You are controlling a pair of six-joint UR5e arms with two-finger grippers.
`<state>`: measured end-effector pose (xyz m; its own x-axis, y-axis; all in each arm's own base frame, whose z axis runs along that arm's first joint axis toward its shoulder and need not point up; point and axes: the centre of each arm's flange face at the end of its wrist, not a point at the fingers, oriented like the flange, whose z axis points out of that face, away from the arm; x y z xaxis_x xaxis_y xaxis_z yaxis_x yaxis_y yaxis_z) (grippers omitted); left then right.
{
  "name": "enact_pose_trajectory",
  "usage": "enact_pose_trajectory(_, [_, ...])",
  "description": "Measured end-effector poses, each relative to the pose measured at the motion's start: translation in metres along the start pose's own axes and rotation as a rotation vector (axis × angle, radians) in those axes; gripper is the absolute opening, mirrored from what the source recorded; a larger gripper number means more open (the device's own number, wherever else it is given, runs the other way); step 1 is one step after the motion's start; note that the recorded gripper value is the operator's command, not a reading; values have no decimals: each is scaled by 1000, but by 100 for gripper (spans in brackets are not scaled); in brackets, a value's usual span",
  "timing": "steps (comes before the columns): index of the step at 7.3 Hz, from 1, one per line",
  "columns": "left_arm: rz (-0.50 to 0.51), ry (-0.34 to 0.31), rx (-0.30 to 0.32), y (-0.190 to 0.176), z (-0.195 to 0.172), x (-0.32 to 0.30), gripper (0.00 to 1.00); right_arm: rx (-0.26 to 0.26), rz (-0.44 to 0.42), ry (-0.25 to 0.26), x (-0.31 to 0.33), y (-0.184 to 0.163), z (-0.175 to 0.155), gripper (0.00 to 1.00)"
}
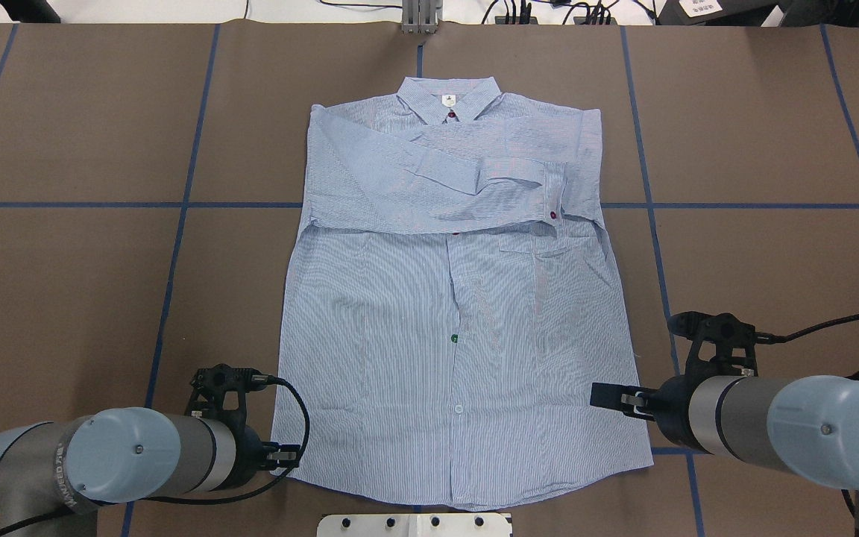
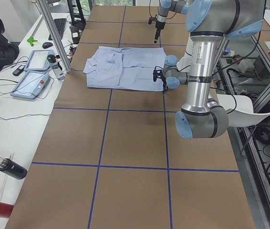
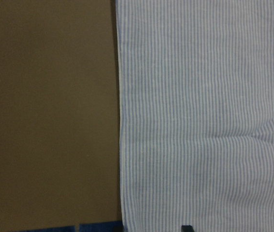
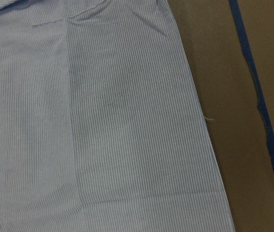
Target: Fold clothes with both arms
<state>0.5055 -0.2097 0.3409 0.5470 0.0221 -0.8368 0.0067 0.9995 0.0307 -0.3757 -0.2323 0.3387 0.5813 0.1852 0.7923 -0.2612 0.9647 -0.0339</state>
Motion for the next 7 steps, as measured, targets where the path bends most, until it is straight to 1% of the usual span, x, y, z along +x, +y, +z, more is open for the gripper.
enact_pose_trajectory(1, [-4,-4,0,0,0,0,41,0,0,0,0,0,0,100])
enact_pose_trajectory(3, [-10,-13,-1,0,0,0,30,0,1,1,1,0,0,100])
enact_pose_trajectory(4, [-13,-15,-1,0,0,-1,19,0,0,3,1,0,0,100])
enact_pose_trajectory(5, [-20,-18,0,0,0,-1,0,-1,0,4,2,1,1,100])
enact_pose_trajectory(7, [-36,-24,-1,0,-2,0,0,-5,-3,15,6,3,2,100])
